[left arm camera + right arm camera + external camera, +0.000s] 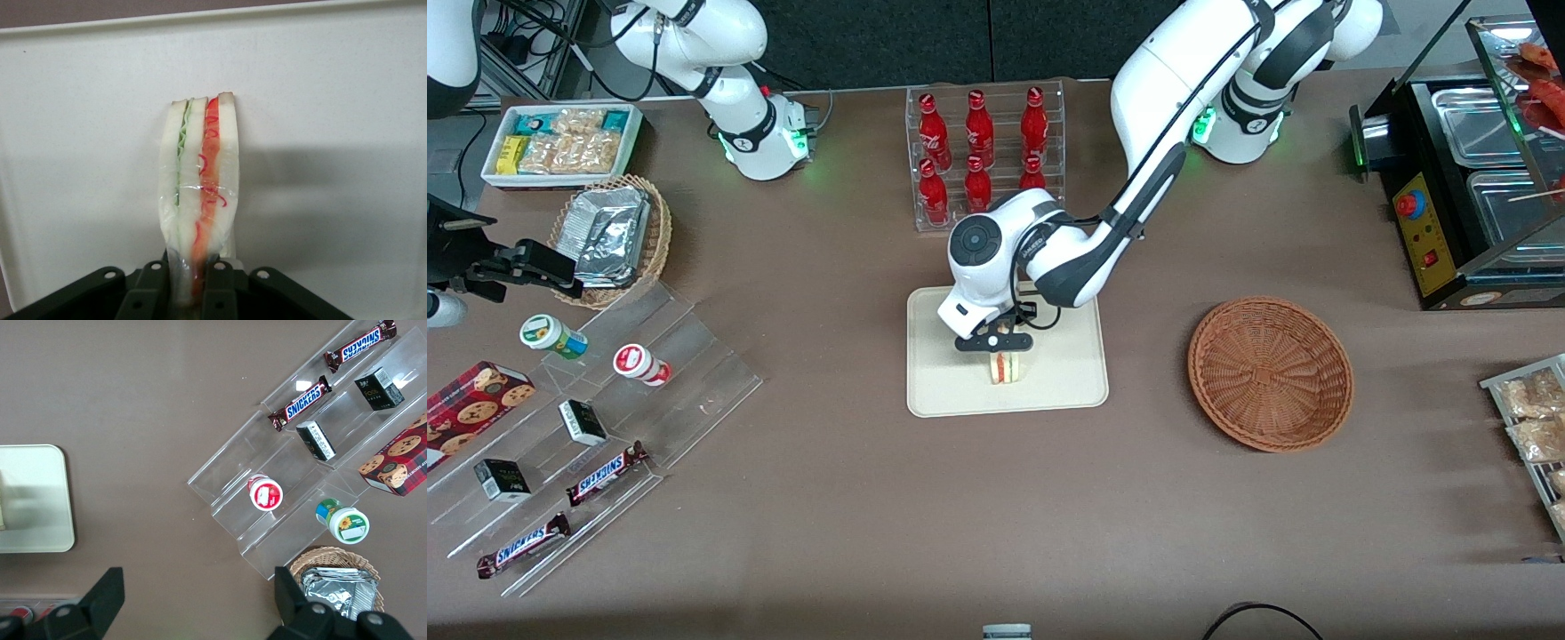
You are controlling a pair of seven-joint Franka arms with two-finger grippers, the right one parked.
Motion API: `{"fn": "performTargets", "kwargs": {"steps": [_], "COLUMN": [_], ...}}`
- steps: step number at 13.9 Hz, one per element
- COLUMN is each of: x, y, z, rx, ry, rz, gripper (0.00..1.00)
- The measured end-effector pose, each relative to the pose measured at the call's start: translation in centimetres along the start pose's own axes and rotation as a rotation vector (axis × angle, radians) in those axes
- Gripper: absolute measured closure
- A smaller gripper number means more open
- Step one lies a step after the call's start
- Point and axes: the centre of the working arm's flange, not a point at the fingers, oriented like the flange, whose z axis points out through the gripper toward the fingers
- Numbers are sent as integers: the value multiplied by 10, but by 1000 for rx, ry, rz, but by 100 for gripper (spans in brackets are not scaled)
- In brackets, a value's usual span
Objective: Place sandwich from basket to tray
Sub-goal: 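Lower the sandwich onto the tray and open the left gripper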
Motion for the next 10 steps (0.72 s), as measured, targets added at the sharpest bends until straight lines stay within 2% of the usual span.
{"fn": "performTargets", "kwargs": {"steps": [4,7,8,10], "x": [7,26,37,50], "y": [-2,-24,-39,-69], "z": [-26,-86,-110,-154], "rx": [4,-2,-18,-37], "ry": [11,44,51,58], "rz": [-12,-63,-97,-152], "gripper": [39,7,1,0]}}
